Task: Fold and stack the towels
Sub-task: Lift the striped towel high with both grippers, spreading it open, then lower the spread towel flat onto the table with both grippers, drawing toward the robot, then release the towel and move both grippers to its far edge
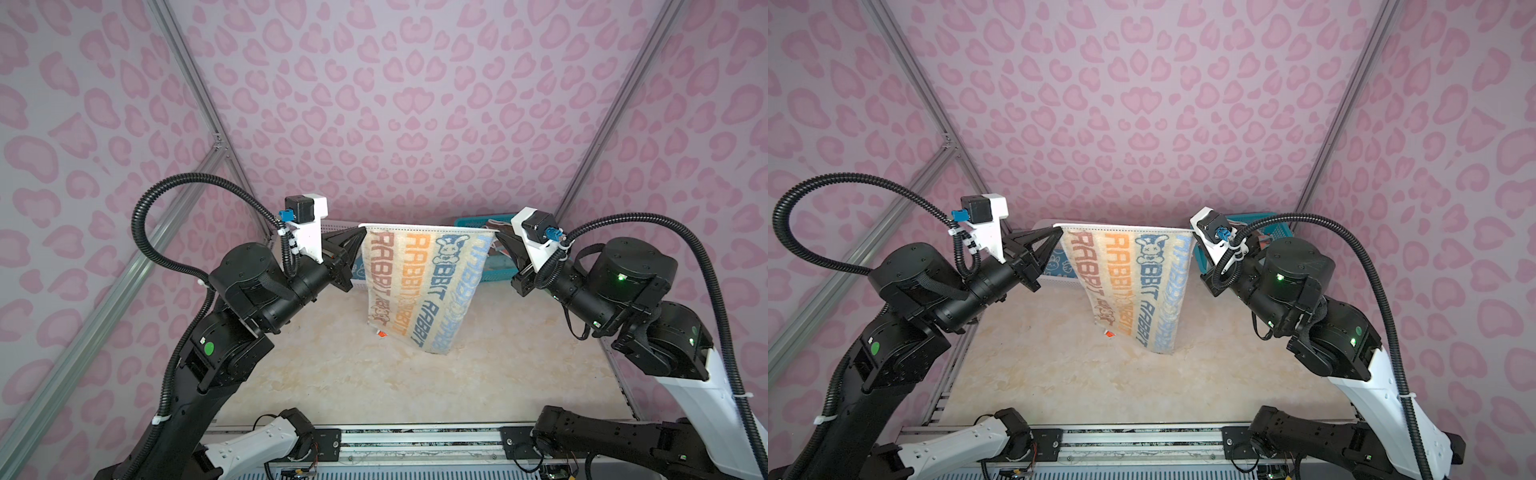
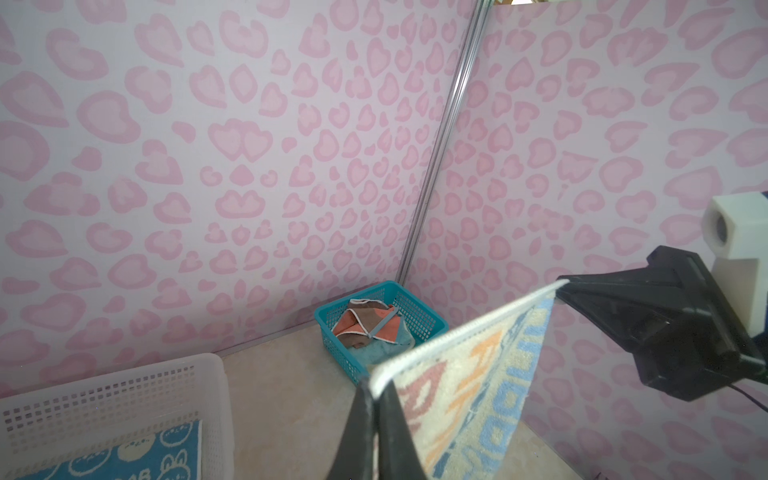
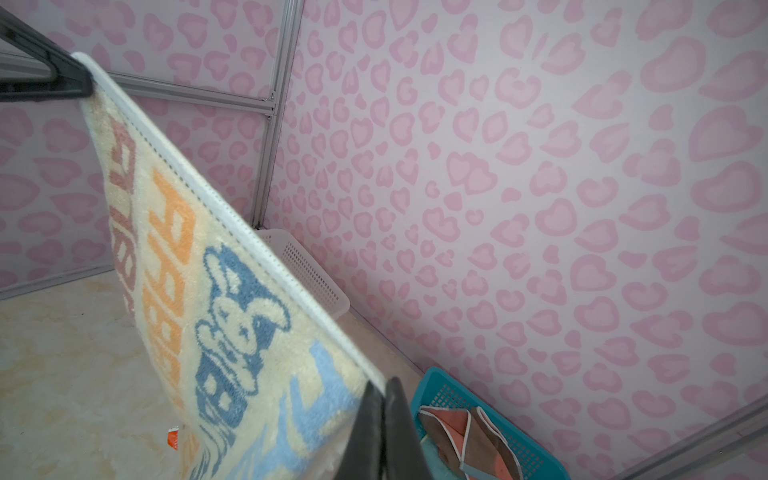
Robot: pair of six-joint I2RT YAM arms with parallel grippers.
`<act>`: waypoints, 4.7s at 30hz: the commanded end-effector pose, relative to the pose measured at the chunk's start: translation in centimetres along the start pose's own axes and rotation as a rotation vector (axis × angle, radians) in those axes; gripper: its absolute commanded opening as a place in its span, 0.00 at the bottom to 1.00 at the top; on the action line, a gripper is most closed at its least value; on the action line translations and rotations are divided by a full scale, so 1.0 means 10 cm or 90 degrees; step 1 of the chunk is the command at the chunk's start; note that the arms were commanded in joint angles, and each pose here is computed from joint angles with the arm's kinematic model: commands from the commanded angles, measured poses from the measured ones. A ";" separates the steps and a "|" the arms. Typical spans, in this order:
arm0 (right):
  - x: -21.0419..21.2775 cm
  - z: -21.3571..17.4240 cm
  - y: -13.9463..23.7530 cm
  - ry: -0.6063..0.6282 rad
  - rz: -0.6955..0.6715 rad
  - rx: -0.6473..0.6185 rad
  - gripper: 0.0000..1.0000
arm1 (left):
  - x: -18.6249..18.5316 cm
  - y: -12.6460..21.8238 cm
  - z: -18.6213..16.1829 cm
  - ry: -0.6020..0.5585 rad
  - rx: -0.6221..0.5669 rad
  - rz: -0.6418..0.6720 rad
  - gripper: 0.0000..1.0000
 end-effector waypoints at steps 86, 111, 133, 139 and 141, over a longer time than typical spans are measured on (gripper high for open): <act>1.78 -3.85 -0.52 -0.383 0.215 0.588 0.19 | 1.21 -0.63 -3.92 0.026 0.519 0.318 0.30; 1.15 -3.65 -1.18 -0.358 -0.035 0.581 0.45 | 1.13 -1.07 -3.39 -0.026 0.444 0.319 0.90; 0.68 -4.37 -2.11 -0.495 -0.104 0.534 0.39 | 1.48 -1.78 -3.66 0.006 0.513 0.365 0.86; 0.77 -4.56 -2.15 -0.509 -0.105 0.563 0.27 | 1.51 -1.78 -3.67 0.002 0.517 0.369 0.86; 0.80 -4.60 -2.13 -0.510 -0.102 0.570 0.20 | 1.52 -1.78 -3.67 0.001 0.519 0.370 0.85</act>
Point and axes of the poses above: each gripper's point midway between its finger pads, its own y axis back along the fingers, its own x axis along the line the jaws close on, z = x × y, the point moved 7 cm from there along y, back along the fingers, and after that the axes turned 3 degrees about y, right-handed, at the moved point
